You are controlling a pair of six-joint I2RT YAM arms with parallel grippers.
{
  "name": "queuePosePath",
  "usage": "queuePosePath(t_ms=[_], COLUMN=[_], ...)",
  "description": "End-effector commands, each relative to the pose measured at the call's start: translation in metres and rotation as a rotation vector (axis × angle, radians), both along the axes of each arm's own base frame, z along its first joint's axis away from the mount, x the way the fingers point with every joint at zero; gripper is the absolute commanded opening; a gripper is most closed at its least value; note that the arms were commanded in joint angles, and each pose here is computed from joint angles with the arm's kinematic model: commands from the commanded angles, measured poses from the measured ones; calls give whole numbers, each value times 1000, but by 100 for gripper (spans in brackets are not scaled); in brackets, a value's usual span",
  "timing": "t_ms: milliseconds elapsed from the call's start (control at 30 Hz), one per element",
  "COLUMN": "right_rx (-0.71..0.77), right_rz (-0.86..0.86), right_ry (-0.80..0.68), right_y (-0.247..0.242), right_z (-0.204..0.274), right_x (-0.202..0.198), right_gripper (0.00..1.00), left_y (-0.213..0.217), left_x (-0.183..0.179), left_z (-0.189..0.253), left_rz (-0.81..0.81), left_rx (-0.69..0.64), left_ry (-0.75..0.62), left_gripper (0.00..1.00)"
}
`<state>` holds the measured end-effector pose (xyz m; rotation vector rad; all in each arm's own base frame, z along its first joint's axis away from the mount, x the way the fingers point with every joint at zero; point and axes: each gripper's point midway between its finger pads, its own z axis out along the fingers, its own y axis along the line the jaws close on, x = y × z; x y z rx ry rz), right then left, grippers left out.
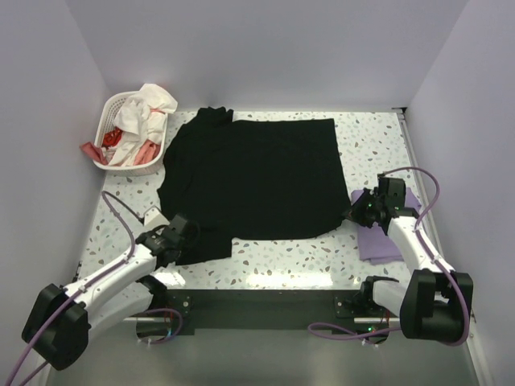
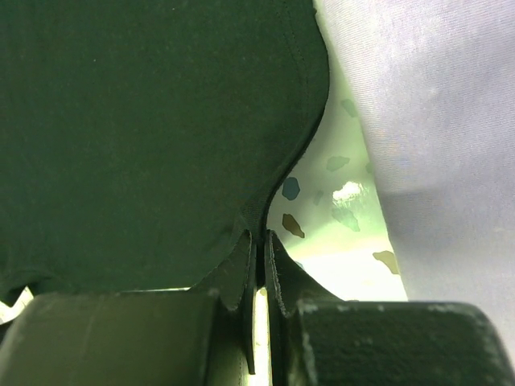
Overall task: Fold and stack the t-shirts
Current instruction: Fold the tshirt
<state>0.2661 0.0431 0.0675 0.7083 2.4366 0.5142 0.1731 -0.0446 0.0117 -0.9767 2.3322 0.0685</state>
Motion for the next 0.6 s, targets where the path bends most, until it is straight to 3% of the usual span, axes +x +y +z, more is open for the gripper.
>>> queuePosePath(t_ms=[0, 200, 567], right_rx=[16, 17, -3], right_rz=[19, 23, 10], right_ry=[-75, -88, -87], right_y=[3, 3, -1], right_z=[20, 28, 32], right_x=[16, 16, 14], right_gripper=[0, 0, 0], left_y=[1, -6, -32], left_x=[-11, -3, 7], left_z=[-16, 5, 80], left_rz=[40, 14, -133], left_rx=[25, 3, -178], left_ry=[48, -5, -195], left_gripper=[31, 0, 0])
